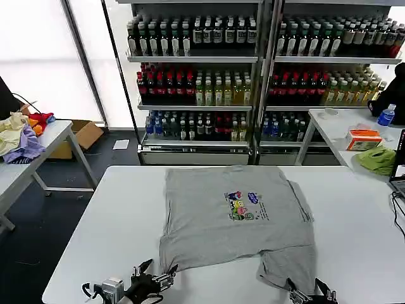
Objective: Fold and organize the clothes.
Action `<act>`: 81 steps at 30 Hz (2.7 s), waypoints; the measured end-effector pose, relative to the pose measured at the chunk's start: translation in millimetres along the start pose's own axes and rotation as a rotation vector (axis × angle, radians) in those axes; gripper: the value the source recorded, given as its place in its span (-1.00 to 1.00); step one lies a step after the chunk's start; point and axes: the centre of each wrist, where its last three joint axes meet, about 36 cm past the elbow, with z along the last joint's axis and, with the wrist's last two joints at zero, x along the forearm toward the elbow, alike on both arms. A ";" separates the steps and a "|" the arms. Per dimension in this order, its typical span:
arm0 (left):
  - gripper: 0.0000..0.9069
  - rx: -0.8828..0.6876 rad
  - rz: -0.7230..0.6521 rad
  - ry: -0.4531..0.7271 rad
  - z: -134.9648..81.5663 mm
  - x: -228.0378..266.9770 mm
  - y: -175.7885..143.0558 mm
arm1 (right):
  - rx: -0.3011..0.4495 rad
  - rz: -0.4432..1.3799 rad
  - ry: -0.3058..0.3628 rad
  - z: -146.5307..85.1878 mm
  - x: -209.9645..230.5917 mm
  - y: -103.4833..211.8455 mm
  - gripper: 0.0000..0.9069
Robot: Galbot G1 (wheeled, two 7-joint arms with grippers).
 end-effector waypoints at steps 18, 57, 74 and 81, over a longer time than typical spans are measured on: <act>-0.93 -0.045 -0.037 -0.027 31.1 -10.4 -16.7 | -0.010 -0.043 -0.040 8.2 -4.5 -1.6 -1.00; -0.91 -0.201 -0.131 -0.169 9.7 75.4 -7.6 | -0.080 -0.280 -0.200 -2.6 83.5 -11.2 -1.00; -0.91 -0.213 -0.070 -0.172 -21.2 65.3 16.9 | -0.172 -0.236 -0.387 -37.7 15.6 -12.3 -1.00; -0.91 -0.237 -0.032 -0.190 -38.4 40.1 37.6 | -0.151 -0.200 -0.430 -62.5 -18.0 -13.5 -1.00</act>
